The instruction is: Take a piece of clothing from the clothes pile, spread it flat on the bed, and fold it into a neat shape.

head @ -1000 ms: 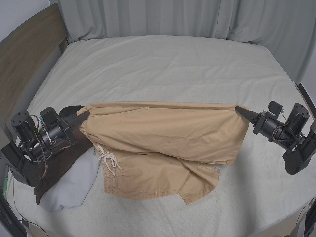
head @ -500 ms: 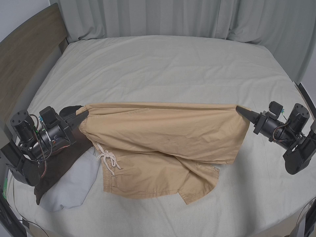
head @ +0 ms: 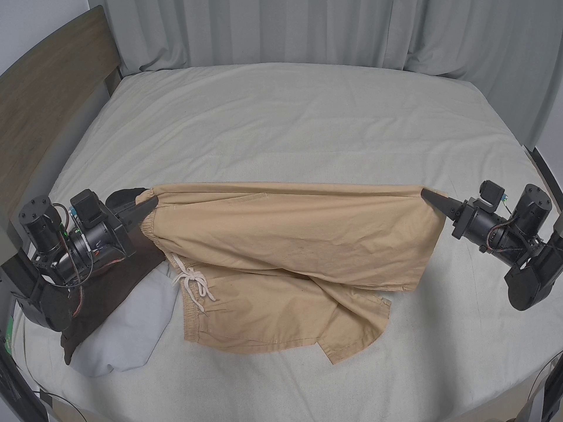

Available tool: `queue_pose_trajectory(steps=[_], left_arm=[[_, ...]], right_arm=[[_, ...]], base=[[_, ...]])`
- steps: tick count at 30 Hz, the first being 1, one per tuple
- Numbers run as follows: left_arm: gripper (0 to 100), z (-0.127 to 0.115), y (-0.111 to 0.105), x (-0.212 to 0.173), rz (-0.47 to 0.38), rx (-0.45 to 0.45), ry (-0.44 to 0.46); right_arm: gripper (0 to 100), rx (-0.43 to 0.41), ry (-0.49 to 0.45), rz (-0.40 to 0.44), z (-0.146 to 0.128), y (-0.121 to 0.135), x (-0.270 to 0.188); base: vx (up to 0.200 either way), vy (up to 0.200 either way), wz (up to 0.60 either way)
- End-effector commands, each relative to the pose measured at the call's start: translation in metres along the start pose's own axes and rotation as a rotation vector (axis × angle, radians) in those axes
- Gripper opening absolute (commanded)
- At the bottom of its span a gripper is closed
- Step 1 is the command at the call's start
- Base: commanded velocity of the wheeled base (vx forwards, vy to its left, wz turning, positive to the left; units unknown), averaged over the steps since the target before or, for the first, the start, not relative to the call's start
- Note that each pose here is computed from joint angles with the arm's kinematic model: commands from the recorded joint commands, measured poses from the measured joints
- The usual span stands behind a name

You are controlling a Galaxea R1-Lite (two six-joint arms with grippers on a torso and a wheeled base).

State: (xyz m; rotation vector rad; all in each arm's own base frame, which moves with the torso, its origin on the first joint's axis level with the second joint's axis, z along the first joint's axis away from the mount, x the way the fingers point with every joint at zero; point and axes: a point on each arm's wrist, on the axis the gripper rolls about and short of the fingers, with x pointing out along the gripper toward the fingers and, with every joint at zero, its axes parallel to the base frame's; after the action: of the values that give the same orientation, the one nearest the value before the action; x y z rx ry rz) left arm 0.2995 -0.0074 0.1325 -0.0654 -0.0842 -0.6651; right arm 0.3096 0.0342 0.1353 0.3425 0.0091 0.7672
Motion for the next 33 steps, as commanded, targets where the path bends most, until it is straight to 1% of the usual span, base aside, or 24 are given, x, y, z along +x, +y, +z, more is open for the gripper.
queue_pose_trajectory(steps=[1,9,16,20,25,26,28,33], left_arm=[[0,0.0,0.001,0.001,0.0,0.001,-0.002],[0,-0.004,0.002,0.005,-0.007,-0.004,0.004],[0,-0.001,0.004,0.006,-0.002,-0.009,-0.007],[0,-0.006,0.009,0.012,-0.003,-0.017,-0.003],[0,-0.014,0.016,0.02,0.002,-0.023,0.003],[0,-0.018,0.017,0.021,0.003,-0.029,0.012],[0,-0.02,0.018,0.023,0.002,-0.034,0.013],[0,-0.029,0.027,0.03,0.011,-0.046,0.021]], right_arm=[[0,-0.004,-0.001,0.008,0.0,0.001,0.002],[0,-0.011,-0.008,0.018,0.002,0.001,0.006],[0,-0.018,-0.018,0.015,0.002,-0.007,0.013],[0,-0.019,-0.017,0.015,-0.001,-0.012,0.018],[0,-0.035,-0.049,-0.01,0.0,-0.023,0.03],[0,-0.041,-0.068,-0.033,0.0,-0.031,0.037],[0,-0.047,-0.084,-0.046,-0.001,-0.037,0.043],[0,-0.051,-0.094,-0.044,-0.004,-0.046,0.053]], base=[[0.0,0.0,0.0],[0.0,0.0,0.0],[0.0,0.0,0.0],[0.0,0.0,0.0],[0.0,0.0,0.0],[0.0,0.0,0.0],[0.0,0.0,0.0],[0.0,0.0,0.0]])
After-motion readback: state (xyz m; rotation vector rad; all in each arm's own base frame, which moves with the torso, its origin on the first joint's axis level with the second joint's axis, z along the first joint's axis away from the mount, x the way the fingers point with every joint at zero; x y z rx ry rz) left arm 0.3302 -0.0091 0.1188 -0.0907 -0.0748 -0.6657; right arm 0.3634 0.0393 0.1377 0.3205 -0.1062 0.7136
